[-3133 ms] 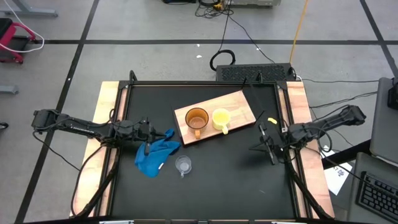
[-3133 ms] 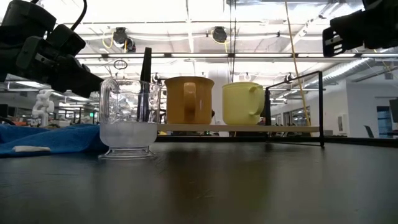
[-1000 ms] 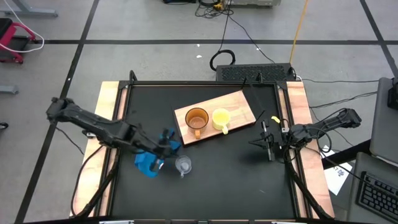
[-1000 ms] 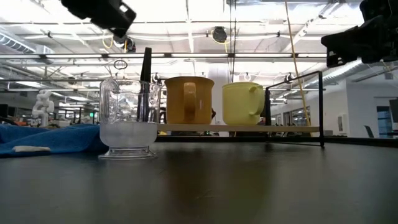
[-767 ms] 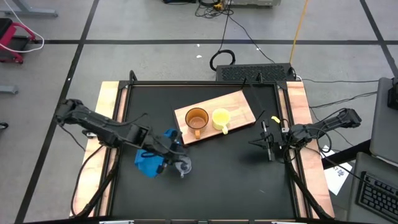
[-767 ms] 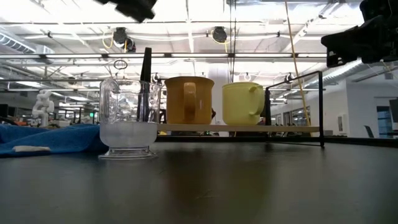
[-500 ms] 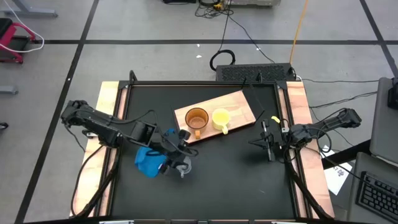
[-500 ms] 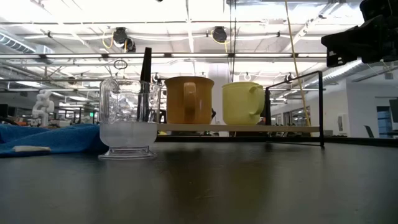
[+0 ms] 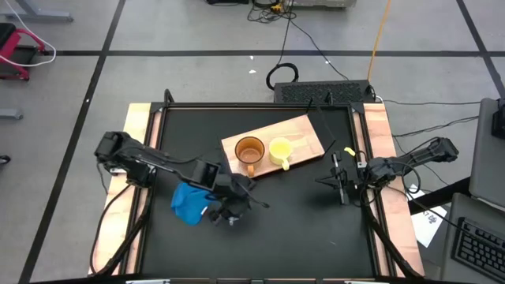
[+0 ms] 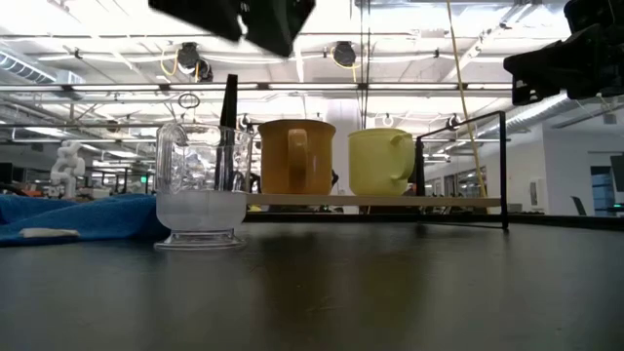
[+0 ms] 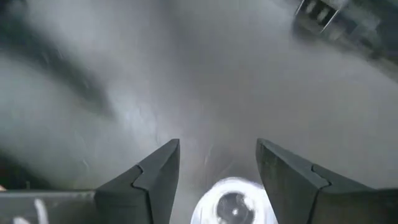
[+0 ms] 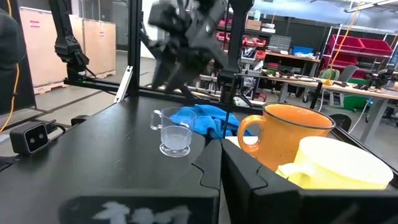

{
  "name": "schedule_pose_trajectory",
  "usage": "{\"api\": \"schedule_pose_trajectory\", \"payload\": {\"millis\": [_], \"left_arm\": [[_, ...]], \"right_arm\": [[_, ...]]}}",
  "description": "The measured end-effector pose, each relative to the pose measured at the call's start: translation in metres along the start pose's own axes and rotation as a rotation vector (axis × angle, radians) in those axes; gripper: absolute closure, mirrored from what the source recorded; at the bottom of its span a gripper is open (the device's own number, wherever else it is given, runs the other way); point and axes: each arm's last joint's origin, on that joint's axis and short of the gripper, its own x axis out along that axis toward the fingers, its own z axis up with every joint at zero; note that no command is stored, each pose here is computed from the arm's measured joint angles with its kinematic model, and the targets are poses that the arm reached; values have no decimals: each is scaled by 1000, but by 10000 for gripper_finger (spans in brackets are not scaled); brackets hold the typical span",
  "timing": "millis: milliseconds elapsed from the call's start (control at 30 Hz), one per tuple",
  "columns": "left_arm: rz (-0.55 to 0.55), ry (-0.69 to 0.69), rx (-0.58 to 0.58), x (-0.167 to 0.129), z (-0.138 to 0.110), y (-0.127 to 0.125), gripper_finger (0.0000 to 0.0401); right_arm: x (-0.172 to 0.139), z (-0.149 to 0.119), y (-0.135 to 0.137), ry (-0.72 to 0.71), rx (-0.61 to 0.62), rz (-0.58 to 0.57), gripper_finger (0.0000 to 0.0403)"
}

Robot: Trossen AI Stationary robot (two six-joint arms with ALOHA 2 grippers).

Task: Stack small to large cups/mugs on shelf
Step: Put the transparent mug on the shelf aligned with the yellow mug

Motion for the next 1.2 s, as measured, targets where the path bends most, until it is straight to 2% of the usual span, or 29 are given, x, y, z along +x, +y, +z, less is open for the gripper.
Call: {"api": "schedule_pose_trajectory", "payload": {"millis": [133, 500, 800, 1200], "left_arm": [[-11, 62, -29, 10, -10, 6, 187], [-48, 143, -14, 10, -21, 6, 187], [-54, 247, 14, 25, -34, 12, 187], [-58, 274, -7, 34, -44, 21, 191]], "right_arm": [[0, 0, 0, 5, -1, 1, 403], [0, -1, 0, 6, -1, 1, 403], [0, 0, 0, 3, 13, 1, 403], [0, -1, 0, 8, 21, 1, 403]]}}
